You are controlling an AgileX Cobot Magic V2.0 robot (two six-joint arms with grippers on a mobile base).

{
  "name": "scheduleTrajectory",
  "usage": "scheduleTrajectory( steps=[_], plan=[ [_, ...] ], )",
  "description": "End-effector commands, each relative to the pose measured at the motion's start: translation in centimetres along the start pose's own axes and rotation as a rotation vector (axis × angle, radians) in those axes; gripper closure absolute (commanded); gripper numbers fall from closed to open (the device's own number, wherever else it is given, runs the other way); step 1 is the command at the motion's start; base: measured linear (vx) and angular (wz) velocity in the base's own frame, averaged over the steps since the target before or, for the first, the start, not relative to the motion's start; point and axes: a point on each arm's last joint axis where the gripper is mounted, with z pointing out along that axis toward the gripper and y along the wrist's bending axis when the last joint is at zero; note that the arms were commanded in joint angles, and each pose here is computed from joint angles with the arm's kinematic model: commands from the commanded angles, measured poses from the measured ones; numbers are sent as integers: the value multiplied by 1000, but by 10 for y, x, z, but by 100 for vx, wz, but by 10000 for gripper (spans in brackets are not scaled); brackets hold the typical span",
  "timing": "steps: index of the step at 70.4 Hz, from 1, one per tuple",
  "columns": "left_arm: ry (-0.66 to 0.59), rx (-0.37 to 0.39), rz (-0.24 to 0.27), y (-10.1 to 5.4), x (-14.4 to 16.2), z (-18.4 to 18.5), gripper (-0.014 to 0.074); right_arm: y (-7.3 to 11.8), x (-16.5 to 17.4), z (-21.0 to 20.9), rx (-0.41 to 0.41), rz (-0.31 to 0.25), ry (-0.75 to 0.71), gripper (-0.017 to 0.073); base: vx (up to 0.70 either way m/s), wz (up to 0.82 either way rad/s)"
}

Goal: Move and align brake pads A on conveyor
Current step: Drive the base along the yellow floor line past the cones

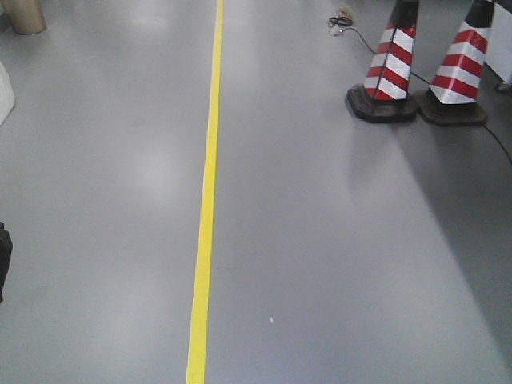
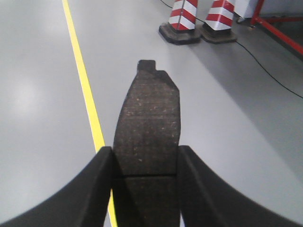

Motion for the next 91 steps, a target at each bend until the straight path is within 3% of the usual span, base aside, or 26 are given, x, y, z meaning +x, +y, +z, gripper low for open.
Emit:
scheduleTrajectory(
  steps=[1, 91],
  plan=[
    [-115, 28, -3, -4, -17, -5, 599, 0, -18, -3, 5, -3, -119, 561, 79, 13],
    [-113, 27, -3, -4, -17, -4, 599, 0, -18, -3, 5, -3, -119, 561, 75, 1]
  ],
)
